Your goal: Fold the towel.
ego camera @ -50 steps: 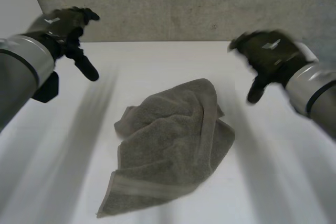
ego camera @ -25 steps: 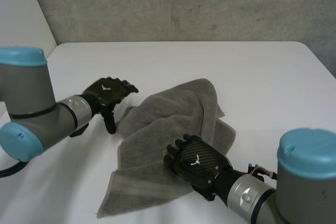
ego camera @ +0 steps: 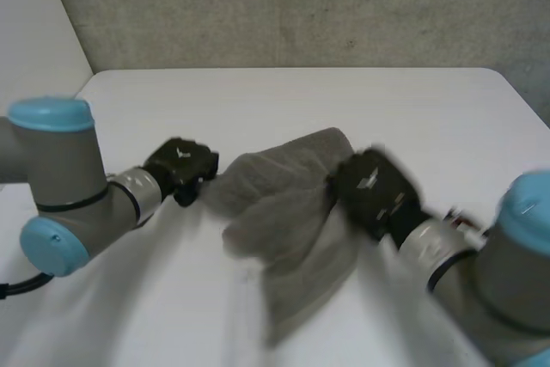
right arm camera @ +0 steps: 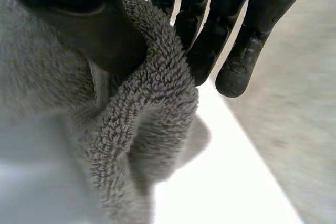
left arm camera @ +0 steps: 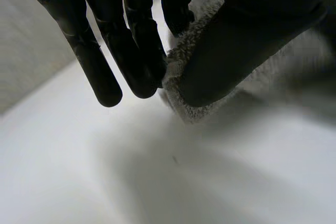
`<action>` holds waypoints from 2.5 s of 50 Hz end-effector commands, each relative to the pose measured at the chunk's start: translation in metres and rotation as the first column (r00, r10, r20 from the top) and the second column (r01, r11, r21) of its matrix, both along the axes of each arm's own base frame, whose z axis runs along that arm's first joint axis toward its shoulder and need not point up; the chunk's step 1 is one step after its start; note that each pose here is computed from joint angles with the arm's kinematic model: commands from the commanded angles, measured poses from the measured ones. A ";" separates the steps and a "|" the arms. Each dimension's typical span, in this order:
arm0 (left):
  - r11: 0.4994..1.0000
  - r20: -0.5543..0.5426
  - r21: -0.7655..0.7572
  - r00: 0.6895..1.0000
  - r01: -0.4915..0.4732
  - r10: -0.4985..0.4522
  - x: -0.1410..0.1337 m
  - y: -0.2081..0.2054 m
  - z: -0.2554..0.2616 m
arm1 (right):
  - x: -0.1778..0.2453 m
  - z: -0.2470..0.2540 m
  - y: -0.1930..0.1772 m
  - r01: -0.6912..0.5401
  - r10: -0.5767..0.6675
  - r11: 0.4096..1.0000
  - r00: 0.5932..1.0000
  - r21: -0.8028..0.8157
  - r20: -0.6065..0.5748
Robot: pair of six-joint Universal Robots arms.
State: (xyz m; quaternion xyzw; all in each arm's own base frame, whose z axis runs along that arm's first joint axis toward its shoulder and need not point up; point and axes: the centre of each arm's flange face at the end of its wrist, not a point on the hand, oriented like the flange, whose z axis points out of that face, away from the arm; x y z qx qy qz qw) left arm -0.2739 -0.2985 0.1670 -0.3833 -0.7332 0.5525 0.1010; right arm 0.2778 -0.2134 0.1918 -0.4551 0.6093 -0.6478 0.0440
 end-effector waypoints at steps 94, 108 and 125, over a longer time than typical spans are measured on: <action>0.968 -0.240 0.122 0.940 -0.218 0.242 -0.032 0.009 -0.036 | -0.005 -0.068 -0.021 -0.173 0.022 0.933 0.902 -0.314 -0.431; 0.972 -0.256 0.110 0.939 -0.209 0.230 -0.033 0.010 -0.038 | -0.088 0.040 -0.082 0.275 -0.276 0.960 0.895 0.054 0.350; 0.979 -0.296 0.058 0.933 -0.195 0.203 -0.039 0.005 -0.041 | -0.142 0.040 -0.101 0.372 -0.430 0.899 0.848 0.230 0.311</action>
